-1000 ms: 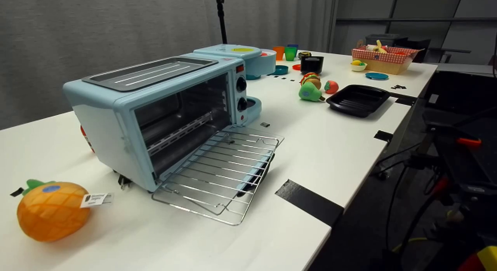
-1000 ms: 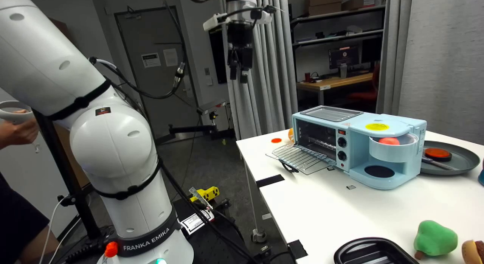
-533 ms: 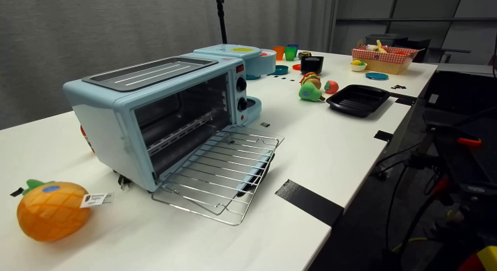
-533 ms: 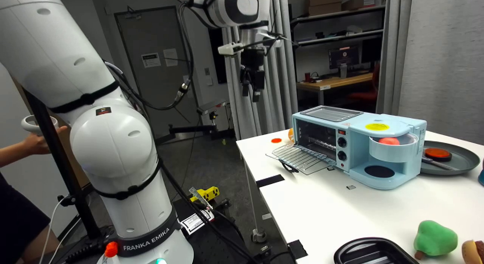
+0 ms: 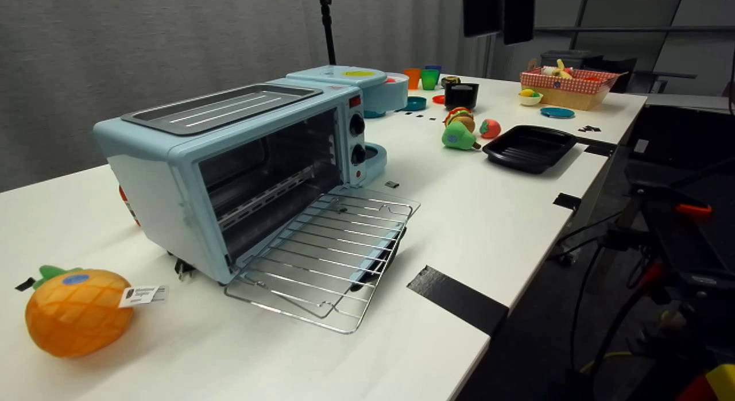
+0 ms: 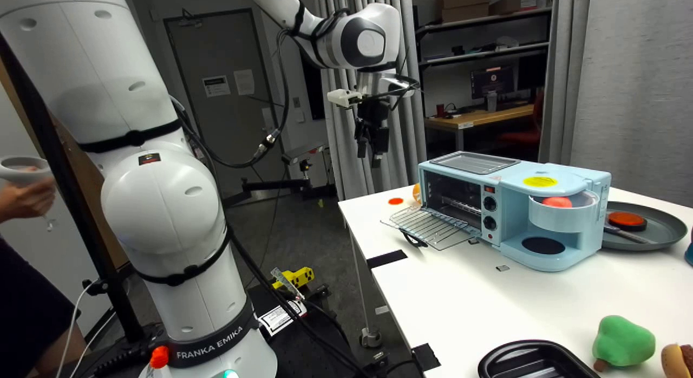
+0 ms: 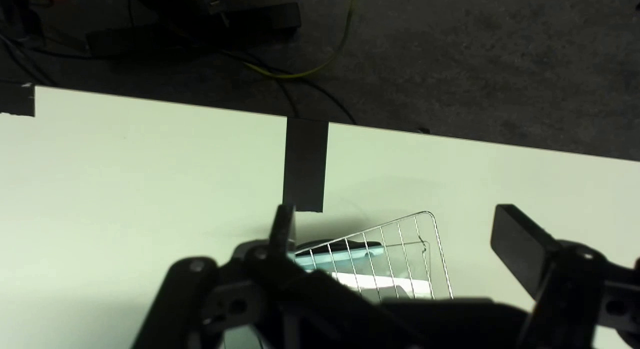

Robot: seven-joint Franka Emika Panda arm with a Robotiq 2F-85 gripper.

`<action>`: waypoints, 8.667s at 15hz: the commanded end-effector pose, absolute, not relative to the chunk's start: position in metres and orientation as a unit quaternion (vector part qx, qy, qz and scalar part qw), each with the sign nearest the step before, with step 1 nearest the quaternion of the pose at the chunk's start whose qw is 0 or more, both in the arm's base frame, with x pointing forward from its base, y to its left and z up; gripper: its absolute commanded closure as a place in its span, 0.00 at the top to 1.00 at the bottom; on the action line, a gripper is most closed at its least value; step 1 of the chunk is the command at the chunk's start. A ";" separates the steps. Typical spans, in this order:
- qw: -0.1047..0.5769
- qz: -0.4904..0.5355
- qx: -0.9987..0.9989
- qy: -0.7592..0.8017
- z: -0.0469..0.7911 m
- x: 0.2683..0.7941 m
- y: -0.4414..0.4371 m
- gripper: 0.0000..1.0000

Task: Place the oven rack inside the toaster oven

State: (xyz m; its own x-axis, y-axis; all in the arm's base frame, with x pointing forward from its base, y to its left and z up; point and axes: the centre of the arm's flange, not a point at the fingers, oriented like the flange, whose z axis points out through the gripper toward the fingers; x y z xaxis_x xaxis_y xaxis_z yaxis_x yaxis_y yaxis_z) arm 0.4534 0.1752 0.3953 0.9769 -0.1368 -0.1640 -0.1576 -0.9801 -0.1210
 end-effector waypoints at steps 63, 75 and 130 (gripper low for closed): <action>0.135 0.085 -0.897 0.412 0.157 0.504 0.198 1.00; 0.131 0.087 -0.890 0.428 0.151 0.499 0.196 1.00; 0.168 -0.066 -0.900 0.397 0.262 0.507 0.205 0.02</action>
